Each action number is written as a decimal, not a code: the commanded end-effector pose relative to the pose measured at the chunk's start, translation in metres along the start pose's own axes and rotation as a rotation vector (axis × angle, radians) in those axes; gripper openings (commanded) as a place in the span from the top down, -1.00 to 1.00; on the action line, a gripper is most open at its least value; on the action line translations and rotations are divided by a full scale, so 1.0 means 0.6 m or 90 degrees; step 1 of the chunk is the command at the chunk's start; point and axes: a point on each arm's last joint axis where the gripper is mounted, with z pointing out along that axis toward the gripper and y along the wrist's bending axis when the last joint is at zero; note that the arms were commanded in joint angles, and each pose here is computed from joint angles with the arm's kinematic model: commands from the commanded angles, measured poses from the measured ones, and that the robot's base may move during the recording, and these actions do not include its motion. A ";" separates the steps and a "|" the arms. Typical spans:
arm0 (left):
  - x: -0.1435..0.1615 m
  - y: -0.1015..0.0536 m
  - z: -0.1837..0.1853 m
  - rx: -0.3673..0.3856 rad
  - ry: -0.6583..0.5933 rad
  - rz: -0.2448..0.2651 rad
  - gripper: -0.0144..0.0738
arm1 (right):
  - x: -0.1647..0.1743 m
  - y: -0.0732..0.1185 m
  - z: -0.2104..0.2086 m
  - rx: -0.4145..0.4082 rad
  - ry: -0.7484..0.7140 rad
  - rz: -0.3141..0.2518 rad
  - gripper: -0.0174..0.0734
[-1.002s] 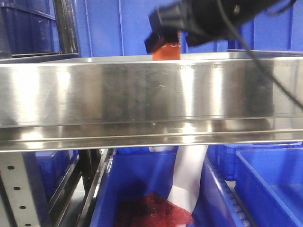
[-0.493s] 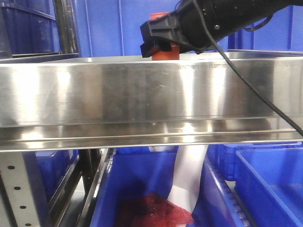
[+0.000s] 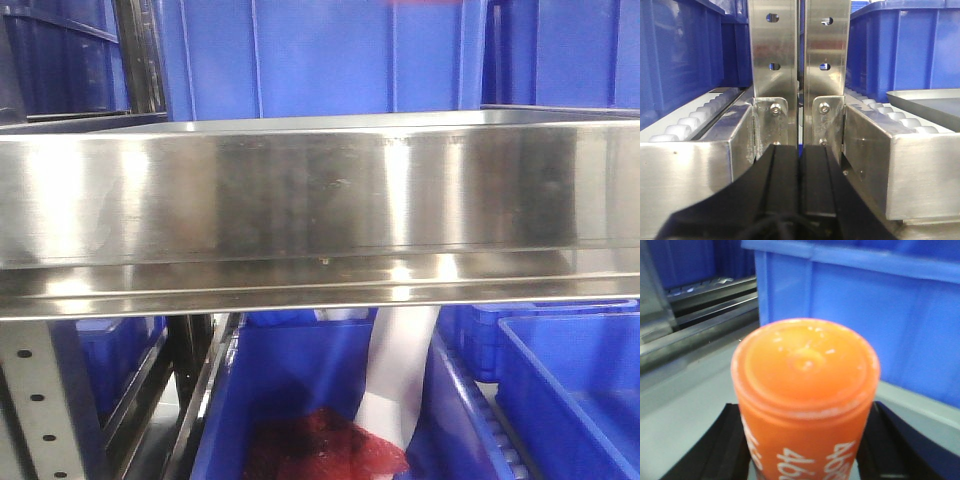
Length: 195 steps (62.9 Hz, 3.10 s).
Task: Grab orange capacitor from left shelf to right conveyor
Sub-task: 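Lift the orange capacitor up and out of the shelf with right gripper, then drive the base to the conveyor table holding the capacitor in right gripper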
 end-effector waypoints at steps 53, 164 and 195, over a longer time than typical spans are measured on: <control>-0.017 0.000 0.000 0.003 -0.056 -0.004 0.91 | 0.080 -0.019 -0.313 0.028 -0.186 0.065 0.49; -0.017 0.000 0.000 0.003 -0.056 -0.004 0.91 | 0.079 -0.015 -0.309 -0.013 -0.182 0.022 0.49; -0.017 0.000 0.000 0.003 -0.056 -0.004 0.91 | 0.079 -0.015 -0.309 -0.013 -0.182 0.022 0.49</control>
